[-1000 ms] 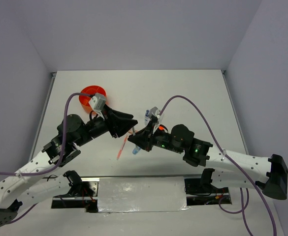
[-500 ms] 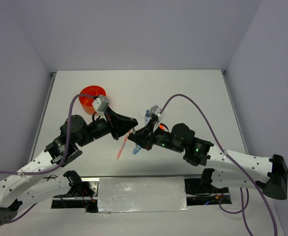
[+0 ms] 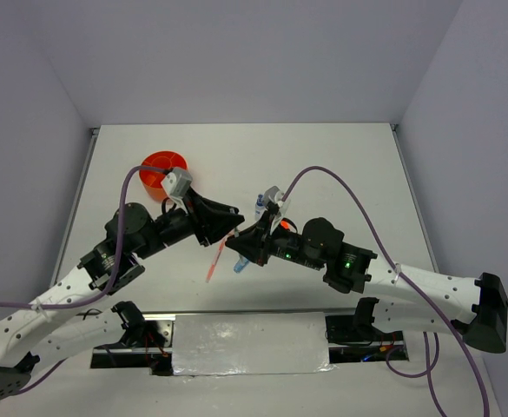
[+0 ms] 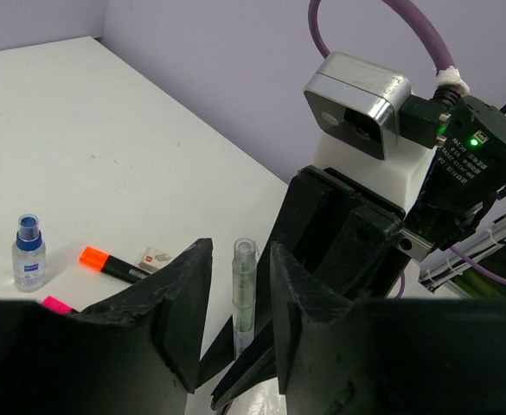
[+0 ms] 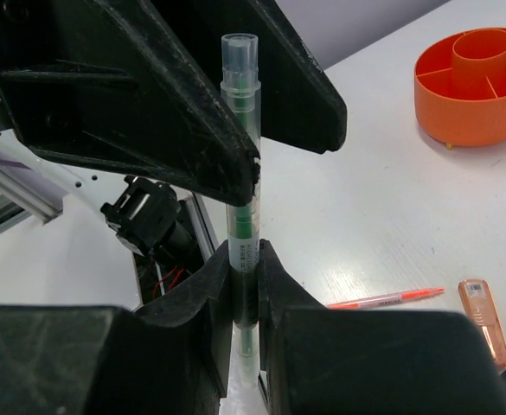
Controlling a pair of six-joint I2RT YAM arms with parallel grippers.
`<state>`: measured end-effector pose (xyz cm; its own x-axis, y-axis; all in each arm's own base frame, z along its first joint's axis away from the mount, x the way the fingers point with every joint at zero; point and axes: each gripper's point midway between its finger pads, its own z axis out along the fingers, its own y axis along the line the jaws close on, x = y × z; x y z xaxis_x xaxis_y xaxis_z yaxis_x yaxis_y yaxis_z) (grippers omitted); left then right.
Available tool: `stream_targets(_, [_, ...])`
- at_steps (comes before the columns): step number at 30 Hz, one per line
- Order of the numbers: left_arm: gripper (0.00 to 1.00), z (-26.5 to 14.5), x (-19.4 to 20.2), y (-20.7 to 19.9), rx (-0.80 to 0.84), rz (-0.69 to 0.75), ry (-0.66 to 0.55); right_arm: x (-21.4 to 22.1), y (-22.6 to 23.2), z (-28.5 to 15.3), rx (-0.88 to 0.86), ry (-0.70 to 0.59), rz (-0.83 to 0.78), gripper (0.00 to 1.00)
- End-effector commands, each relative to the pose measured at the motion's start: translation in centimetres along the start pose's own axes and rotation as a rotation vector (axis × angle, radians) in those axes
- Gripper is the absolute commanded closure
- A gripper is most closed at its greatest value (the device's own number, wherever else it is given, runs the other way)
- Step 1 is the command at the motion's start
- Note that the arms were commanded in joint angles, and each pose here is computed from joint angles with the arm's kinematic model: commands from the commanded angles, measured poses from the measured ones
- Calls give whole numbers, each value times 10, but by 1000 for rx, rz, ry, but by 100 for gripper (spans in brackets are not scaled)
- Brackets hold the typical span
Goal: Sort the stationery into containers
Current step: Close the pen cap on the pen.
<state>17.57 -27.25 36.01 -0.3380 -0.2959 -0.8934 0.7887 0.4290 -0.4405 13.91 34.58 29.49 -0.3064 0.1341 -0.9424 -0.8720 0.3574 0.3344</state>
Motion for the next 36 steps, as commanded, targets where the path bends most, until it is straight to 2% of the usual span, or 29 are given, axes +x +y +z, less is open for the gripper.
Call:
stream_targets(1, [54,-3,-21,-11,37,25,-75,-28,13,-2,-35,-69,-10,100])
stream_targets(9, [53,-12,-43,-12,5,41,-141,-24,13,-1,-43,-61,-1,100])
stream_targets(17, [55,-7,-38,-11,8,46,-115,-22,15,1,-51,-55,3,100])
stream_targets(20, [59,-5,-33,-10,12,40,-105,-22,15,1,-50,-51,1,100])
stream_targets(21, [67,-4,-33,-10,13,39,-106,-22,14,1,-48,-50,1,100])
stream_targets(23, [77,-2,-29,-9,17,36,-94,-22,14,1,-46,-49,-1,100])
stream_targets(24, [87,-1,-27,-9,16,33,-86,-23,14,1,-46,-49,-1,100])
stream_targets(26, [98,0,-24,-8,19,31,-78,-24,16,0,-53,-51,-4,100])
stream_targets(30, [100,2,-14,-8,39,6,-67,-36,19,1,-62,-71,-35,100])
stream_targets(36, [100,9,26,1,59,-46,21,-88,14,7,-14,-151,-123,100])
